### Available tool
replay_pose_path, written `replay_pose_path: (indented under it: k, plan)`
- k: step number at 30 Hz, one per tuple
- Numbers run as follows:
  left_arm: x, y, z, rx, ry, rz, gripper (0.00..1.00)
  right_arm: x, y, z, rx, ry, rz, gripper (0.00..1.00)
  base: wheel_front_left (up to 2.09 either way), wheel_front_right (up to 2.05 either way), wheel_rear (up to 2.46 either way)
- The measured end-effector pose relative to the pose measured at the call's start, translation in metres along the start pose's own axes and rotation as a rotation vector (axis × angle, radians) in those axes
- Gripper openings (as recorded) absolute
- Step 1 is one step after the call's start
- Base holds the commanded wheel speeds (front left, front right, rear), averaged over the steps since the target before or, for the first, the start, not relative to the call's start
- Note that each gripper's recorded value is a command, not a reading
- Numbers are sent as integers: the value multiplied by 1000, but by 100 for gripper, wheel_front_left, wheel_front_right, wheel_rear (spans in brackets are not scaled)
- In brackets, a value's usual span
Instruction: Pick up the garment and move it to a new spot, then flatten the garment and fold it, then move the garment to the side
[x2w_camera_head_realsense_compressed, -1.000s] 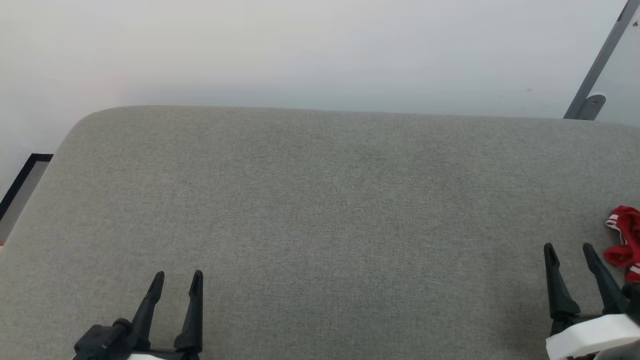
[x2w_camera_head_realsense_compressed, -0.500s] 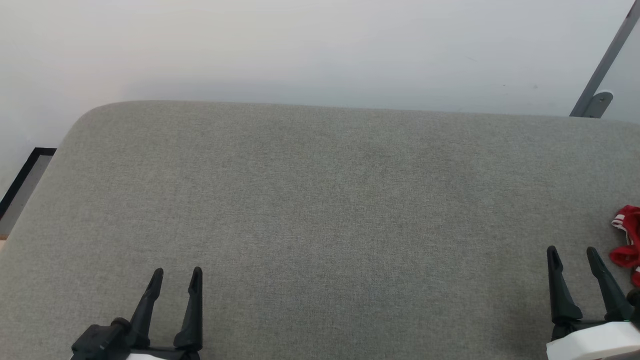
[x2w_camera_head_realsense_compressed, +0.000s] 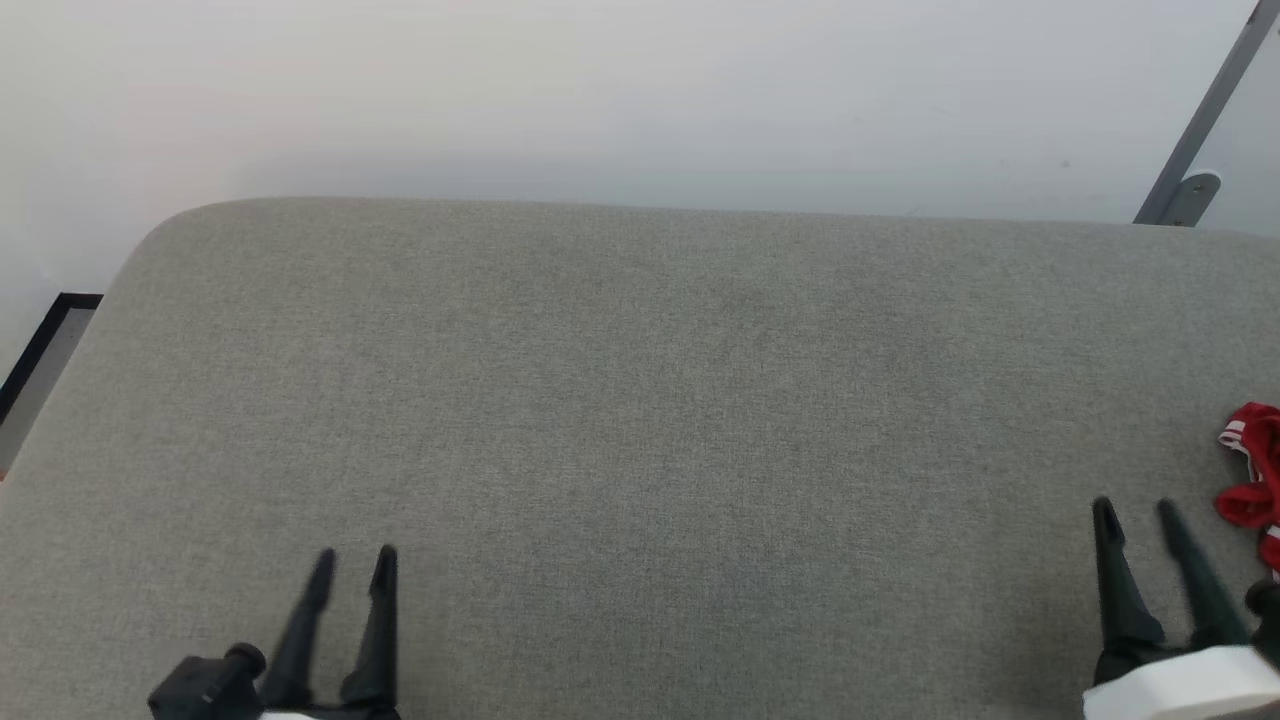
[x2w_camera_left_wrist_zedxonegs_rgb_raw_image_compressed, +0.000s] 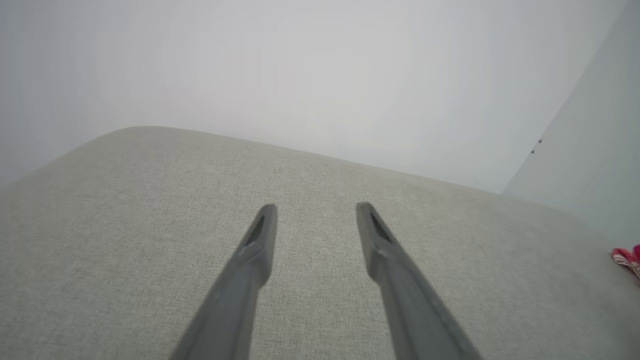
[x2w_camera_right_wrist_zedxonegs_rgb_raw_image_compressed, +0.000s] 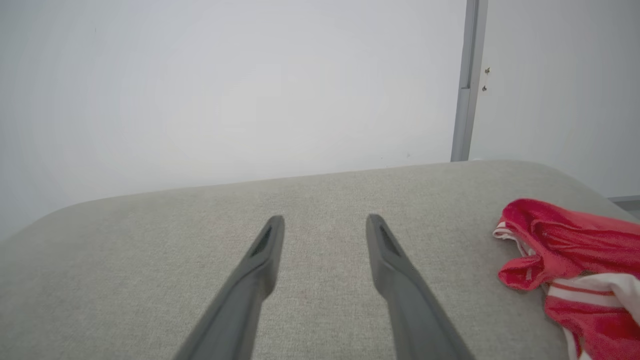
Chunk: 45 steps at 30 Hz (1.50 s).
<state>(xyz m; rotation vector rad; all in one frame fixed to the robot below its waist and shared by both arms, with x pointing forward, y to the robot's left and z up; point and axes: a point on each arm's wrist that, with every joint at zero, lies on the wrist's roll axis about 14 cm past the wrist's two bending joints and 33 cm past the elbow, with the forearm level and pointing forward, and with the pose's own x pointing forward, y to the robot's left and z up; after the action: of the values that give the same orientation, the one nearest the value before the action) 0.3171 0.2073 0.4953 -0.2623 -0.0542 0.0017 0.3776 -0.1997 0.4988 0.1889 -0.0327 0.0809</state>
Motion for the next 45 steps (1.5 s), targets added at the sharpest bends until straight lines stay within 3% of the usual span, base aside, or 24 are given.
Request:
replay_pose_path:
  k: [7, 23, 45]
  plan:
    - [-4, 0, -17, -44, 51, 20, 0, -10, -2, -22, 52, 68, -31, 0, 0, 0, 0]
    - [5, 10, -20, -317, 68, 90, 0, -6, -6, -22, 338, 71, -96, 0, 0, 0, 0]
    - [23, 13, -16, -599, 62, 123, 0, -1, -7, -21, 643, 65, -137, 0, 0, 0, 0]
